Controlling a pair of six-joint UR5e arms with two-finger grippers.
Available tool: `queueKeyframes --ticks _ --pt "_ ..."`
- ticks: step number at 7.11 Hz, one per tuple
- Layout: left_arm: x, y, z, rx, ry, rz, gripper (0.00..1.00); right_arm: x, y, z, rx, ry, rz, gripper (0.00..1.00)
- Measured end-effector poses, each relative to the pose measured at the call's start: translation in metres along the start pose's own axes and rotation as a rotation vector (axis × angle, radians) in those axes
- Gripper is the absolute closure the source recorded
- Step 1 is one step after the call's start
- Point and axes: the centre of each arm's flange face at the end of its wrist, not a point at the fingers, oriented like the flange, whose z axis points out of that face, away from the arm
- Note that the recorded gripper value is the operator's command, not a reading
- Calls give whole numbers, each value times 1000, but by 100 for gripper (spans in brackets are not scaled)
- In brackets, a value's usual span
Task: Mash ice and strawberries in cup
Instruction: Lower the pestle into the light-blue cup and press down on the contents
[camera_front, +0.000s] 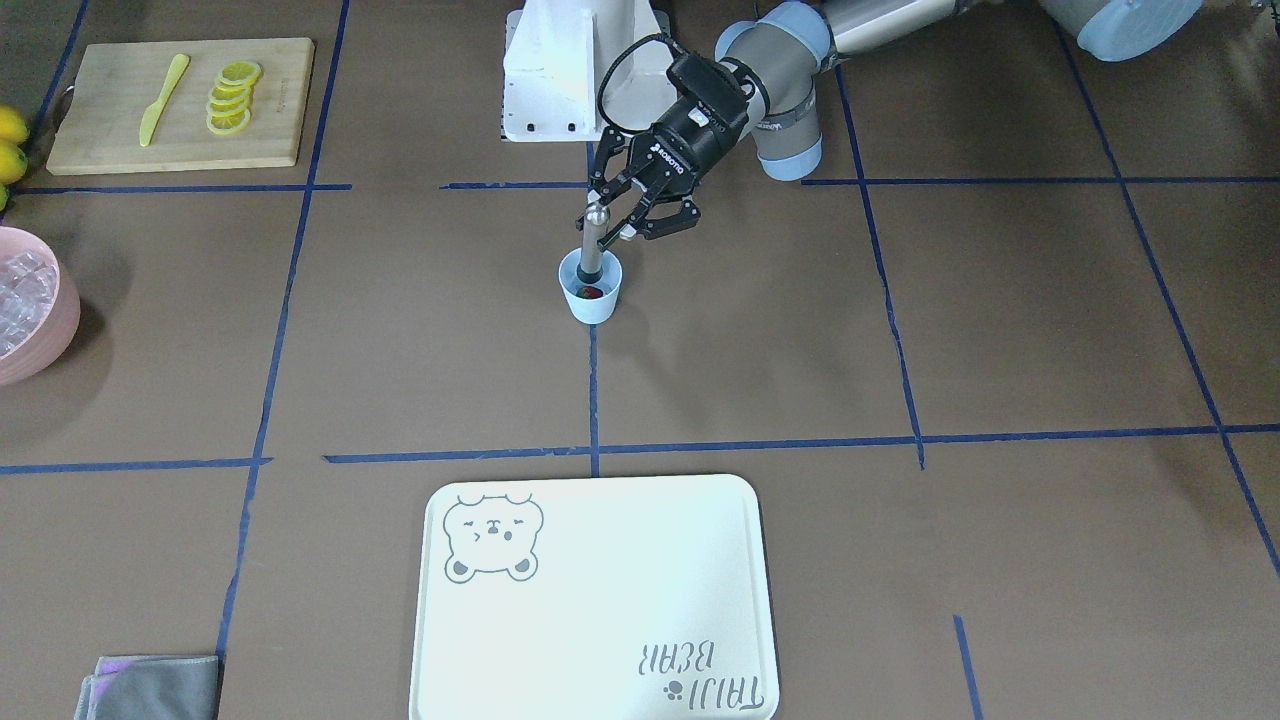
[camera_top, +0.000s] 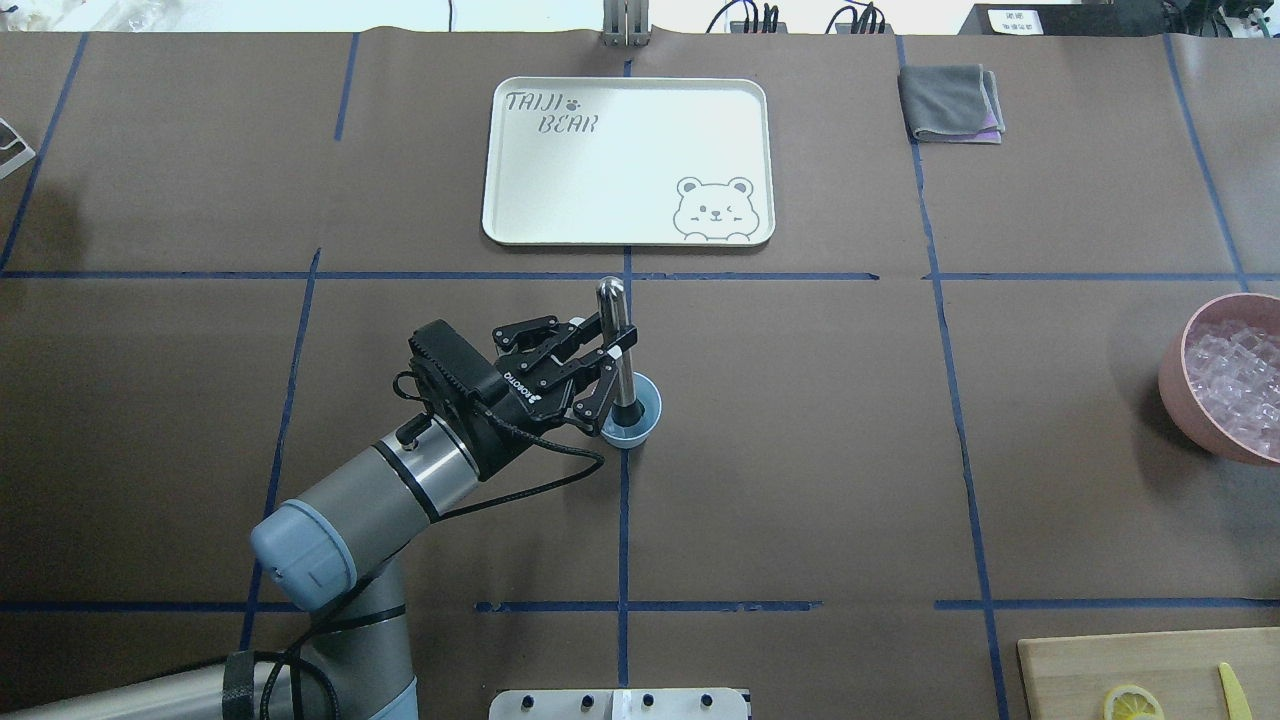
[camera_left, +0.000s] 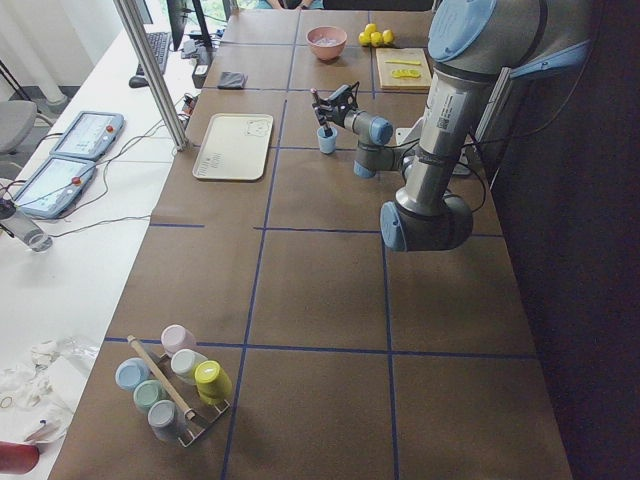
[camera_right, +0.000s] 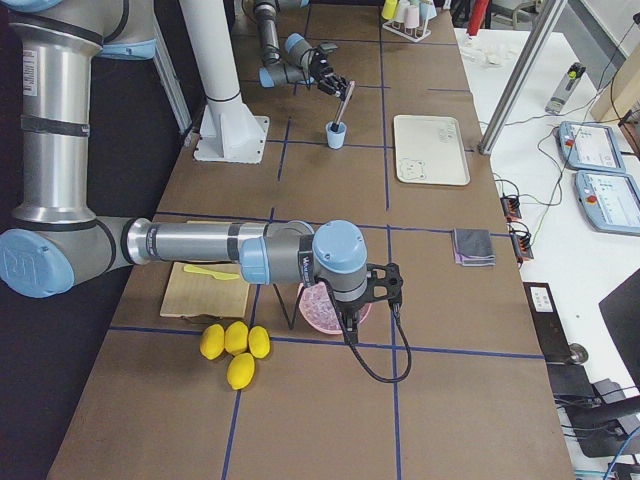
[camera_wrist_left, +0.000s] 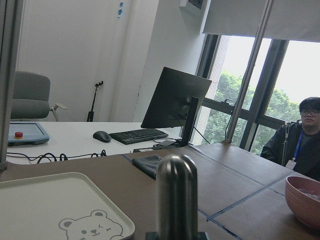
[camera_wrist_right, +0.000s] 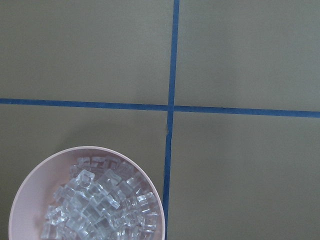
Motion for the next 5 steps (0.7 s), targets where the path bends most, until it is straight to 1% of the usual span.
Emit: queueKeyframes --ticks 5 --pt "-2 8 3 -12 -8 6 100 0 0 0 0 0 0 1"
